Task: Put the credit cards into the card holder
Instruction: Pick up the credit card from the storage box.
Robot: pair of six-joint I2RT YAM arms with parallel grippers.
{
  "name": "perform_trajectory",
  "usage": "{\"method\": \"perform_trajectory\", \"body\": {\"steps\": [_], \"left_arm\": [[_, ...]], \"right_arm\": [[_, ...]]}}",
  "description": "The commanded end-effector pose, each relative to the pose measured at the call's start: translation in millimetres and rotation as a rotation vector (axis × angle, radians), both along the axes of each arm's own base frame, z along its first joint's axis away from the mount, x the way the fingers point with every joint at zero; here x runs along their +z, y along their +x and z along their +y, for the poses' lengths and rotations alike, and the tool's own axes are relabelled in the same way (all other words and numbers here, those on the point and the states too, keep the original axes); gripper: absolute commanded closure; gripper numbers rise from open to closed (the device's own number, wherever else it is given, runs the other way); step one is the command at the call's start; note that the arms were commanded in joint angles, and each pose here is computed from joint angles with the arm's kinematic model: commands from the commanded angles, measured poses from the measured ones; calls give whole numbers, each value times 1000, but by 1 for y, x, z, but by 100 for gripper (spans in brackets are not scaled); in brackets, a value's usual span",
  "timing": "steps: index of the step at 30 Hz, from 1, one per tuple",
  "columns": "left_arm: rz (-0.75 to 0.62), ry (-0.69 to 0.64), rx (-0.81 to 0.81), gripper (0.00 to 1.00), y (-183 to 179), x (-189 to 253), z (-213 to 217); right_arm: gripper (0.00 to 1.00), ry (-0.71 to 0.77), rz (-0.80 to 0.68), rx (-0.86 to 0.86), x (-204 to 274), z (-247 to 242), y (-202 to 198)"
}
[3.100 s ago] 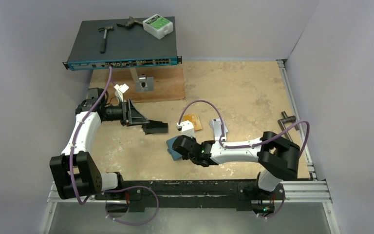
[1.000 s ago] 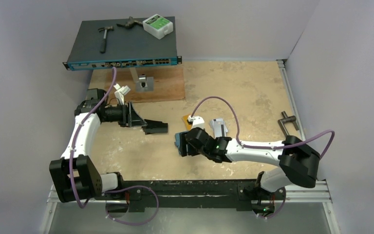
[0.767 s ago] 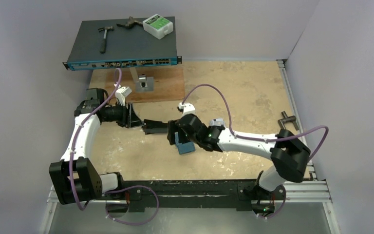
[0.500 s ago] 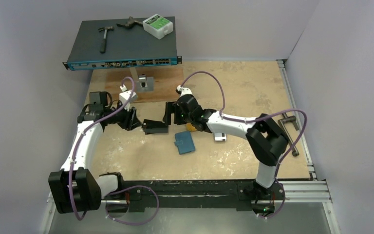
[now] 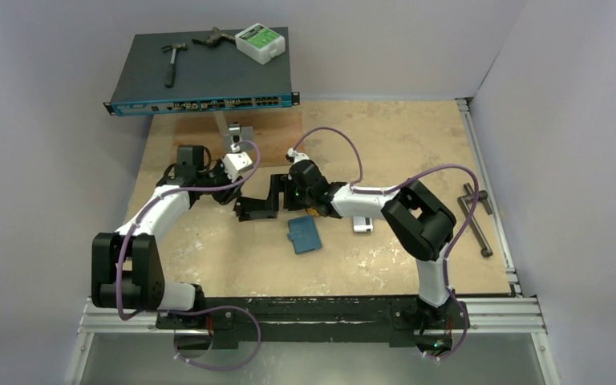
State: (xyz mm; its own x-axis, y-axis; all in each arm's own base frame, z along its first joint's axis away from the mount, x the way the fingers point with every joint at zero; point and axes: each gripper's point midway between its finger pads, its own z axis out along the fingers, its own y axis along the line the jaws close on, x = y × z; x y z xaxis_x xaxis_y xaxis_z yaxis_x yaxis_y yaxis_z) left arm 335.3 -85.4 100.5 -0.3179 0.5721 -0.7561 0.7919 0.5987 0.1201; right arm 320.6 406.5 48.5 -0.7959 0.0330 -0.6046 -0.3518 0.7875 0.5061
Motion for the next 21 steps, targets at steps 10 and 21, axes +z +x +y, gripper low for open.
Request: {"method": "perform_trajectory", "body": {"steps": [10, 21], "left_arm": [[-330, 192, -280, 59, 21, -6, -26], [-402, 266, -424, 59, 4, -25, -31]], "right_arm": [[32, 76, 99, -23, -28, 8, -13], [48, 104, 169, -24, -42, 13, -22]]}}
